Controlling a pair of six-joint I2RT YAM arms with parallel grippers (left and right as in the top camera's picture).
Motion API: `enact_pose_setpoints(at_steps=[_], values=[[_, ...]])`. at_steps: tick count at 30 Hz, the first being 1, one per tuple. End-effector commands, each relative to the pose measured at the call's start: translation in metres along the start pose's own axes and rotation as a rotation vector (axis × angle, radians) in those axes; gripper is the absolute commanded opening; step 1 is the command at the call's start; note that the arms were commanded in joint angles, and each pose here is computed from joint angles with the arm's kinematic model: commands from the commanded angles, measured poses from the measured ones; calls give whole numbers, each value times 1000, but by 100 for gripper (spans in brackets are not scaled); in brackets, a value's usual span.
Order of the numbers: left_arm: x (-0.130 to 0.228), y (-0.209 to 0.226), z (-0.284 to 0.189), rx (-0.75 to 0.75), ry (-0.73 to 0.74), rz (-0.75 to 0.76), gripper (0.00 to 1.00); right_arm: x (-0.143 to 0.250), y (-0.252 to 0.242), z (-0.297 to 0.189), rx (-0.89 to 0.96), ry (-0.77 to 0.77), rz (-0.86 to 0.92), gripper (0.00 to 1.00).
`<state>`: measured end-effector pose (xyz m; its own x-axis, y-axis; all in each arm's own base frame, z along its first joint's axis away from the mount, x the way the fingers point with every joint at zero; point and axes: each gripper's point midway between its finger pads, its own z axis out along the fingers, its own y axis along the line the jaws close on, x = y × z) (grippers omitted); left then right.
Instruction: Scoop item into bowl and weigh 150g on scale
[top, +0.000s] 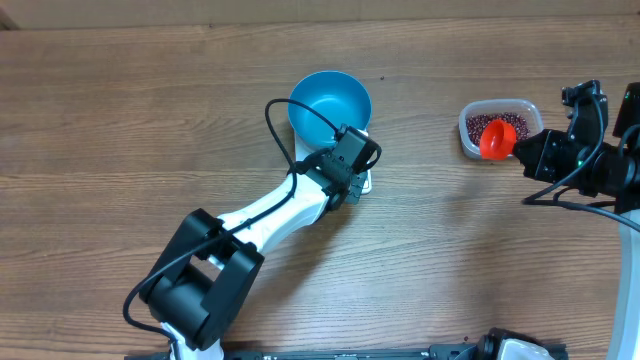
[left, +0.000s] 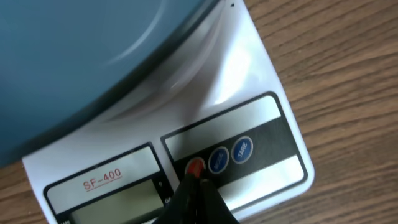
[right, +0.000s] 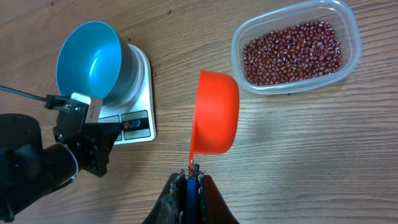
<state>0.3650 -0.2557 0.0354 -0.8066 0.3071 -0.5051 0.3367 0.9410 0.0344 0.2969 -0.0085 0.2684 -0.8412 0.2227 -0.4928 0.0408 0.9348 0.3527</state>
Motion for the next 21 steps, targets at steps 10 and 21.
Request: enact_pose_setpoints(at_steps=[10, 21], values=[[12, 7, 21, -56, 28, 25, 4, -5, 0, -6, 12, -23, -12, 4], [6, 4, 22, -45, 3, 19, 4, -5, 0, -6, 12, -23, -12, 4]])
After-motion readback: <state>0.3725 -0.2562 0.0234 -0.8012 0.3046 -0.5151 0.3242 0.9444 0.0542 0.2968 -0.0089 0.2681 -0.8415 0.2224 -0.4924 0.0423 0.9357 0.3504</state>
